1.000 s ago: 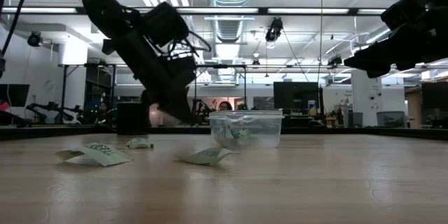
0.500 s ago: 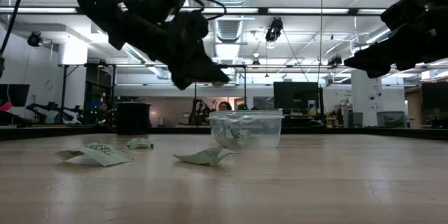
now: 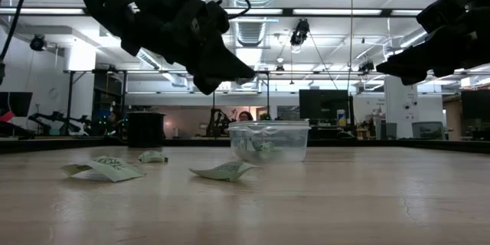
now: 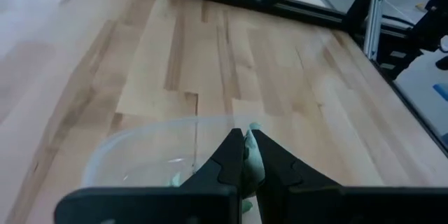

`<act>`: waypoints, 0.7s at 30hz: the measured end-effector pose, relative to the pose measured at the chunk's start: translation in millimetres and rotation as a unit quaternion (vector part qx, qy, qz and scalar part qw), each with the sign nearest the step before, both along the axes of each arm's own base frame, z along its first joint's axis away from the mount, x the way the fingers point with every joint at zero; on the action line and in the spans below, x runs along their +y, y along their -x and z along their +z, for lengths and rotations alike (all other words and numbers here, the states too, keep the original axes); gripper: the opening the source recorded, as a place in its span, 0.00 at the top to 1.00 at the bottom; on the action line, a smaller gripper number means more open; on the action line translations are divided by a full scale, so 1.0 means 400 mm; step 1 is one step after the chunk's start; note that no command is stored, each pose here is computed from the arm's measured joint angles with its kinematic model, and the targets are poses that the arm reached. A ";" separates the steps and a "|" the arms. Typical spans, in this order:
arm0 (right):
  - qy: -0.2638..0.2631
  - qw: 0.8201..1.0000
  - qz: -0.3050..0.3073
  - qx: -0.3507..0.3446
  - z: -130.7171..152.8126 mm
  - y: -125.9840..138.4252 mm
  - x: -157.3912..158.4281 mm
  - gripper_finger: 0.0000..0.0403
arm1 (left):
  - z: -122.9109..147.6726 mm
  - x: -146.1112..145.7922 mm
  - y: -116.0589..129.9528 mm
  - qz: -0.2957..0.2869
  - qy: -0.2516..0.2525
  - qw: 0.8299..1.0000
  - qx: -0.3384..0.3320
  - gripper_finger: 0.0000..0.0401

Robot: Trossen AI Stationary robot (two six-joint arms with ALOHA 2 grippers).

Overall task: Pick and place items into bin
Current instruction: Put the stevia packet into the transparent bin

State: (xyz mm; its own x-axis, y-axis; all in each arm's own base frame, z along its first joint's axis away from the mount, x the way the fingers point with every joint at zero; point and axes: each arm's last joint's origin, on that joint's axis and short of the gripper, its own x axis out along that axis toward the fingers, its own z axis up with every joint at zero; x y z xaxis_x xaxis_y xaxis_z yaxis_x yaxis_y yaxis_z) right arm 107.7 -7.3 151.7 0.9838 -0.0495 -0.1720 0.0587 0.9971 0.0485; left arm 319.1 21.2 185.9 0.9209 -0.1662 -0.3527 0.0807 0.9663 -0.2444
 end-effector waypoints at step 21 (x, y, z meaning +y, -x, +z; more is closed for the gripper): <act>0.000 1.000 0.000 0.000 0.000 0.000 0.000 0.55 | 0.010 0.009 -0.006 0.073 -0.025 0.997 -0.014 1.00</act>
